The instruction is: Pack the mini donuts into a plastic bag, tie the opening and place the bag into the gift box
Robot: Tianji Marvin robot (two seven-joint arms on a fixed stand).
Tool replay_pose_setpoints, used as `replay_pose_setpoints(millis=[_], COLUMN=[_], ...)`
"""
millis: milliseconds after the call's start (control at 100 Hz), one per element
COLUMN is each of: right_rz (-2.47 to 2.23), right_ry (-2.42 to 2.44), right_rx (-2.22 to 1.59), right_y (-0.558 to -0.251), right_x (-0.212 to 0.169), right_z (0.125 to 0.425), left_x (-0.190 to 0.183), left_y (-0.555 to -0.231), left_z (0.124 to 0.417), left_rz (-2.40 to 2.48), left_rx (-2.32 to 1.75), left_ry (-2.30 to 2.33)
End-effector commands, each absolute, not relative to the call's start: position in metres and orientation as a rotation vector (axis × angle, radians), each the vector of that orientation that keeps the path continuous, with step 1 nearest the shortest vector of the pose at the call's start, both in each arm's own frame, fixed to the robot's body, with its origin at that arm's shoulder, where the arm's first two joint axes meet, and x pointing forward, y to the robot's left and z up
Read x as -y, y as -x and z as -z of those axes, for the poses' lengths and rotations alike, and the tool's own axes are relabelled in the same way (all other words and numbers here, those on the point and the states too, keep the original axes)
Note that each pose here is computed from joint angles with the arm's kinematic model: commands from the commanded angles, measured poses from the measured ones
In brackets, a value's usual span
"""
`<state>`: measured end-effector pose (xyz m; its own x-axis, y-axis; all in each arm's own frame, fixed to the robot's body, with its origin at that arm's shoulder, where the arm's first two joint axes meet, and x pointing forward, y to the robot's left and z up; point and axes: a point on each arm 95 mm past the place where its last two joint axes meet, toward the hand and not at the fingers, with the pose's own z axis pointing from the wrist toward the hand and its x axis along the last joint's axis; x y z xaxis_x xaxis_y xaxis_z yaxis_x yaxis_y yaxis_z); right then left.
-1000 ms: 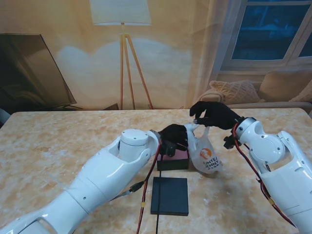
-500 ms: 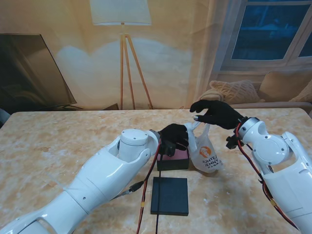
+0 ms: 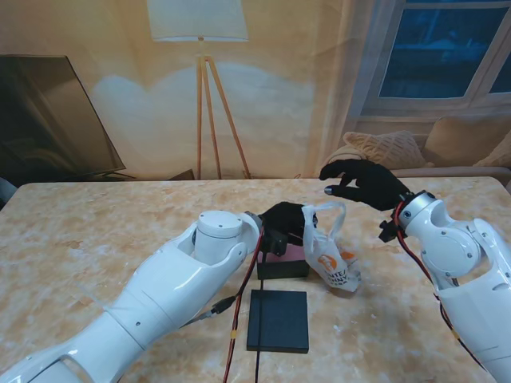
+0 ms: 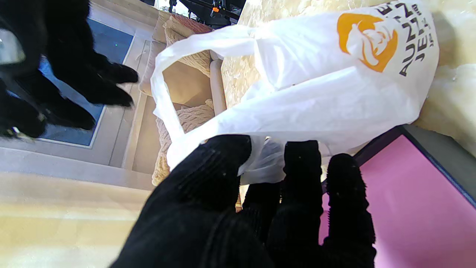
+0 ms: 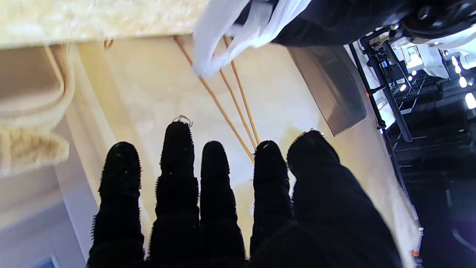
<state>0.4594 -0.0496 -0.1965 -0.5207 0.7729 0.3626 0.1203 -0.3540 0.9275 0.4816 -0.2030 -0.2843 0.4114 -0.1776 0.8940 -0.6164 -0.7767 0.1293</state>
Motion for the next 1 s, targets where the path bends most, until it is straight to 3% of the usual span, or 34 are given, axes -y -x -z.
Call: replay_pose_setpoints(millis=[0, 350, 990], right_rz=[-1.951, -1.849, -1.58], right_ry=[-1.179, -1.183, -1.214], right_rx=[-1.406, -1.521, -1.738], right_y=[-0.451, -0.426, -0.433], right_x=[0.048, 0.051, 0.023], right_z=[0.196, 0.195, 0.221], left_x=[0.208, 0.209, 0.21], left_y=[-0.482, -0.483, -0.482], left_z=[0.278, 0.276, 0.271], left_rz=[-1.337, -1.347, -1.352], left_rx=[0.687, 0.675, 0.647], left_ry=[-2.206, -2.218, -2.253])
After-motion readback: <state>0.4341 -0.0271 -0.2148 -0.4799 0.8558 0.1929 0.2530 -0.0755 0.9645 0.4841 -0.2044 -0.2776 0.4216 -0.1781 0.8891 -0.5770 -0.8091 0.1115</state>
